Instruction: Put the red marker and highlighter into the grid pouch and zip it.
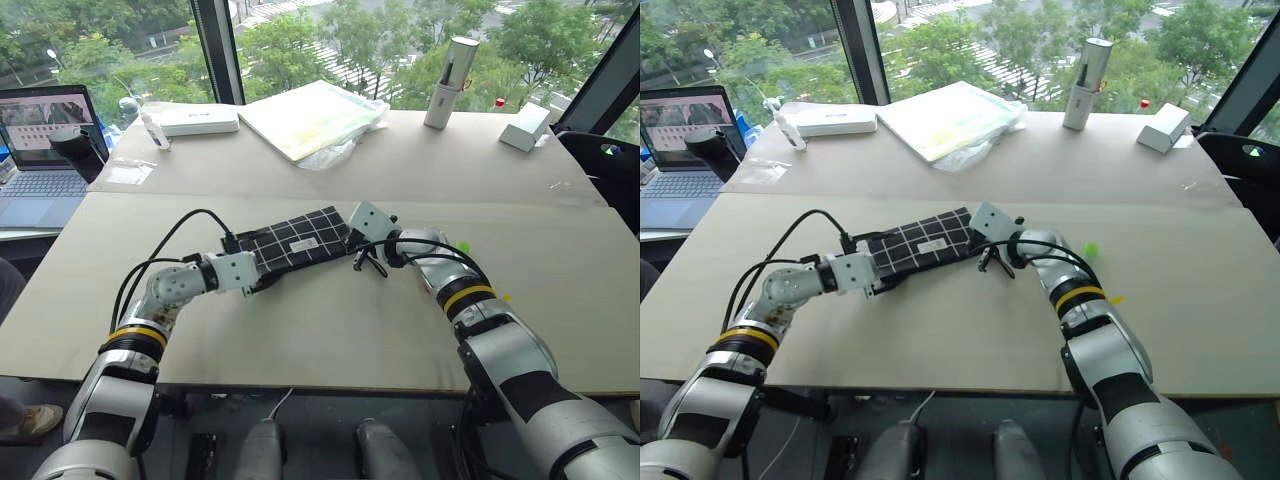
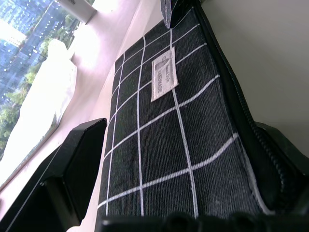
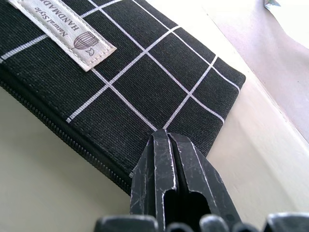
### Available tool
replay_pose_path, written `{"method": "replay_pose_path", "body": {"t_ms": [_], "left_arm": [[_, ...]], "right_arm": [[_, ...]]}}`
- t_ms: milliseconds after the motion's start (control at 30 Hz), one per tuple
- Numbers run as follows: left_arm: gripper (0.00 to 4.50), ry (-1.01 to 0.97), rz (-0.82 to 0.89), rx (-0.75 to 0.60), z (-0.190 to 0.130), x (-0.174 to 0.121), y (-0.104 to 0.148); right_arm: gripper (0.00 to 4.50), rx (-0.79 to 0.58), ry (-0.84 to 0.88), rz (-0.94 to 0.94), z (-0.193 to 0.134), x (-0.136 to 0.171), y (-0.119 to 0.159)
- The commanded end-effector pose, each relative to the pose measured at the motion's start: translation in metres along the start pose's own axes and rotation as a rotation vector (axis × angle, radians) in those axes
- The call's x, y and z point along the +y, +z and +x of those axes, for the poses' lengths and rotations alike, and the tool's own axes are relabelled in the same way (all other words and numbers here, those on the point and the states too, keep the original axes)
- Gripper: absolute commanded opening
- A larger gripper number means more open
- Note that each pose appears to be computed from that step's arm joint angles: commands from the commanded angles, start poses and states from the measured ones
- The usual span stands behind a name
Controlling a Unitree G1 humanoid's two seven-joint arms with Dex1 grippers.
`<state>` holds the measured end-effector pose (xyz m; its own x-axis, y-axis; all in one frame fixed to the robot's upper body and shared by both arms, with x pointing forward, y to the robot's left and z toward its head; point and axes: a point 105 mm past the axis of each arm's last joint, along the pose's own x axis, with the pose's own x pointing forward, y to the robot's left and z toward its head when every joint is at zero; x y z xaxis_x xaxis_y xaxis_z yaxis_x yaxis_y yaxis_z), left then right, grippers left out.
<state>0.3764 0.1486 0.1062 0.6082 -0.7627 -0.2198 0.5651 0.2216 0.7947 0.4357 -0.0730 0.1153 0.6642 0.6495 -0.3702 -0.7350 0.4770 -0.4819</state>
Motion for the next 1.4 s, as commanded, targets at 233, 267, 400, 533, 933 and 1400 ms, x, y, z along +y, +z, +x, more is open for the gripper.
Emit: {"method": "replay_pose_path", "body": {"t_ms": [233,267,400,533,933,1400], "left_arm": [[2.85,-0.101,-0.007,0.012,0.003,-0.016,-0.005],[2.45,-0.103,-0.006,0.003,0.003,-0.016,-0.004],[0.95,-0.104,-0.019,-0.023,0.006,-0.014,0.002],[0.01,-0.099,-0.056,-0.035,0.008,-0.014,0.004],[0.0,0.01,-0.261,-0.09,0.016,0.003,0.02],[0.0,0.101,-0.383,-0.047,0.008,0.012,0.026]], "right_arm": [[0.0,-0.018,-0.006,0.048,-0.003,-0.003,-0.002],[0.0,-0.017,-0.004,0.055,-0.003,-0.002,-0.003],[0.0,-0.032,0.012,0.098,-0.003,0.0,-0.003],[0.0,-0.034,0.013,0.11,-0.004,0.0,-0.004],[2.63,-0.41,-0.014,0.603,-0.052,-0.053,0.047],[2.63,-0.135,-0.035,0.414,-0.103,-0.015,-0.005]]}}
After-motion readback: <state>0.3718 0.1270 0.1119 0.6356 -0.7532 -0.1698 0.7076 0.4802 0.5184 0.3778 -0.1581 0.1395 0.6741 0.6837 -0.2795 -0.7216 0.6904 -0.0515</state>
